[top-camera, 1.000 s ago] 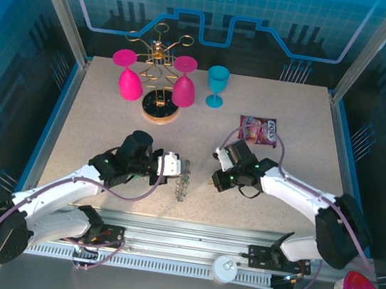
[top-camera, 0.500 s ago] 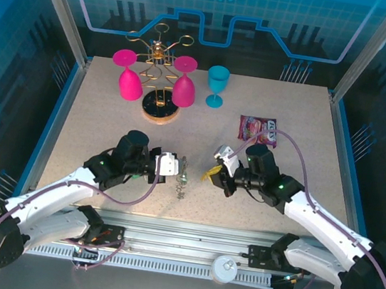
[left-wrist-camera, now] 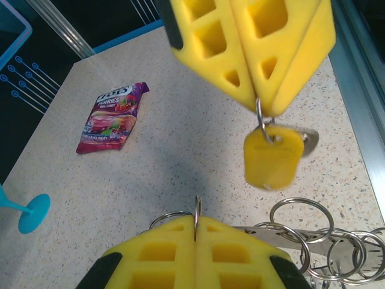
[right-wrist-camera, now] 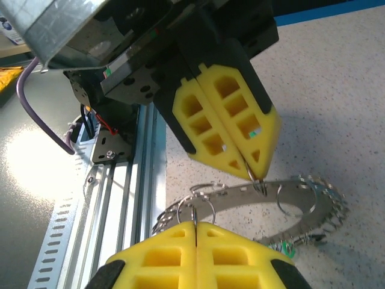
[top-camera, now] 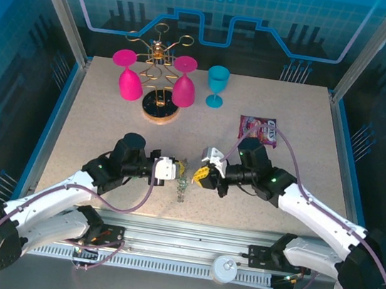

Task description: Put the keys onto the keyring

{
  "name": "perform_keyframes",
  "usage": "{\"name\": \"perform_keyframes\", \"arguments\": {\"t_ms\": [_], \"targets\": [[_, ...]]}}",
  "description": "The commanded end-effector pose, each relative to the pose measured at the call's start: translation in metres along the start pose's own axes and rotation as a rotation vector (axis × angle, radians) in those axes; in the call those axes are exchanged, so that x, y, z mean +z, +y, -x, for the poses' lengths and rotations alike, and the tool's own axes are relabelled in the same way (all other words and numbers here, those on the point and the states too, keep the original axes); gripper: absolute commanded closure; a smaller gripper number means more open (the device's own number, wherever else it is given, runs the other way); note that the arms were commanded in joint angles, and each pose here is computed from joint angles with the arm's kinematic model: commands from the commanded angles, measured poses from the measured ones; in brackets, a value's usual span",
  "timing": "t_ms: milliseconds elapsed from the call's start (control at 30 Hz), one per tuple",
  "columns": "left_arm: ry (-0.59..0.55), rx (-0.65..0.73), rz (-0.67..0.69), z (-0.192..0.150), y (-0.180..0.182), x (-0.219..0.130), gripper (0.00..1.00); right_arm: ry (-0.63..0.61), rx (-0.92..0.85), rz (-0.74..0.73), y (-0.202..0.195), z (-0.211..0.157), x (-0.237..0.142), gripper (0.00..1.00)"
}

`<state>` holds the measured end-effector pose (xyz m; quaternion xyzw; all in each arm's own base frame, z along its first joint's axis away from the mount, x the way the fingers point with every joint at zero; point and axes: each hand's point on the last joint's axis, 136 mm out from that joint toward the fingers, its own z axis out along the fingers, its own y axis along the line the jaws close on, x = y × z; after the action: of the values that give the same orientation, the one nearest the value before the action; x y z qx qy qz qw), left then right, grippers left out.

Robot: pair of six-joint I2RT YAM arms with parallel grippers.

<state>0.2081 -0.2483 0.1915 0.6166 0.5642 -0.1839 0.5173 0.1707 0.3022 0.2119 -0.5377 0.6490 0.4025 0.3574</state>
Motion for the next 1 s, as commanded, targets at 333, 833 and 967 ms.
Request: {"name": "perform_keyframes", "arguments": {"t_ms": [333,833,967], "targets": [[-0.084,0.003,-0.021,0.018,-0.002,-0.002,1.00,-0.011,-0.076,-0.048,-0.014,0.017,0.015,1.00],[-0.107,-0.011,-0.032,0.023,-0.003,-0.002,1.00,0.004,-0.061,-0.146,-0.032,0.015,0.015,1.00],[-0.108,-0.014,-0.036,0.023,-0.004,-0.002,1.00,0.001,-0.045,-0.180,-0.038,0.017,0.015,1.00]]}}
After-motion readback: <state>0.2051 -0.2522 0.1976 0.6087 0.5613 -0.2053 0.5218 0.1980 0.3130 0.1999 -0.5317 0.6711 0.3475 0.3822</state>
